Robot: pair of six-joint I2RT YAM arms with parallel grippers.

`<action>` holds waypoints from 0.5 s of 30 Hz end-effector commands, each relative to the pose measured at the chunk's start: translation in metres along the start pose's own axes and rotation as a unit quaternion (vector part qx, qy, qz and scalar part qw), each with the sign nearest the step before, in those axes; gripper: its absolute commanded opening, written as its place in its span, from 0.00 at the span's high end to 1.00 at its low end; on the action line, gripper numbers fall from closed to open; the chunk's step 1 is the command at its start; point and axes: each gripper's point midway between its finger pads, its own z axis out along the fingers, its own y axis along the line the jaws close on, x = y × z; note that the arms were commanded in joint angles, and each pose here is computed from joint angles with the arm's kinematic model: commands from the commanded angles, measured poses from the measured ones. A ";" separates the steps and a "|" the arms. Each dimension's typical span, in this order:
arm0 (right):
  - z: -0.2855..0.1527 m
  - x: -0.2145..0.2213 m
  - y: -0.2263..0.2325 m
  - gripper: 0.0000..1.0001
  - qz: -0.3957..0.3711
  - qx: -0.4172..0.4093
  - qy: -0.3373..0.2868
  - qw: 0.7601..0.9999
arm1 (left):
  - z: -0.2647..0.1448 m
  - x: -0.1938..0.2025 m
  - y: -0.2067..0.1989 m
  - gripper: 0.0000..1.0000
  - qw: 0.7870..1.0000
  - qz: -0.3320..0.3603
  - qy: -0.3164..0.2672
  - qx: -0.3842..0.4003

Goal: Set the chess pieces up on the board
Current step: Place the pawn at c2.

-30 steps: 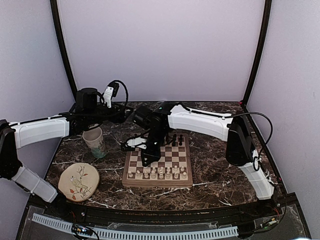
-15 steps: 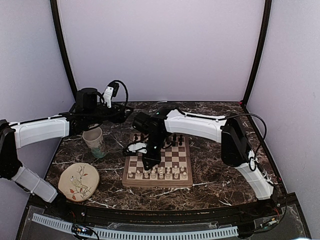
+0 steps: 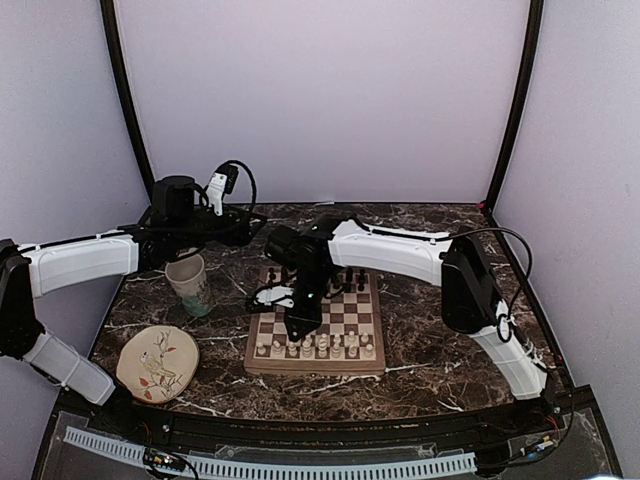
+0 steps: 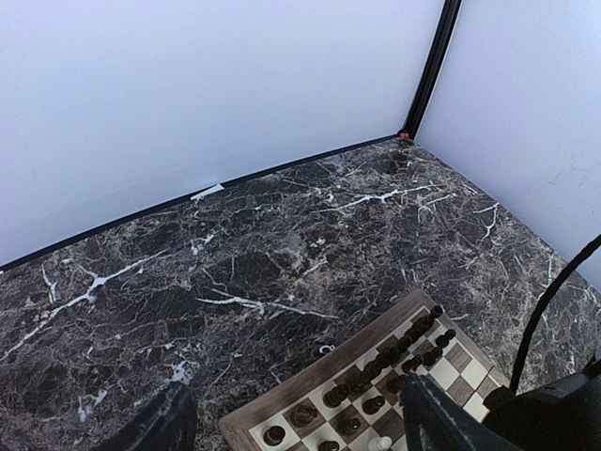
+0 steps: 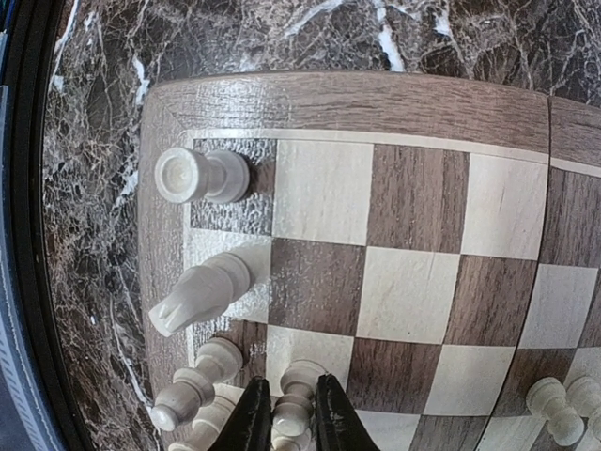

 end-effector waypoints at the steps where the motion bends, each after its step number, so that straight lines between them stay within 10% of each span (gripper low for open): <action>1: 0.005 -0.002 -0.003 0.80 0.000 0.005 0.001 1.000 | -0.008 -0.020 -0.002 0.23 1.000 0.009 -0.023 0.000; 15: -0.067 -0.009 -0.013 0.72 0.014 0.020 -0.063 0.998 | -0.003 -0.014 0.003 0.29 1.000 0.012 -0.005 -0.013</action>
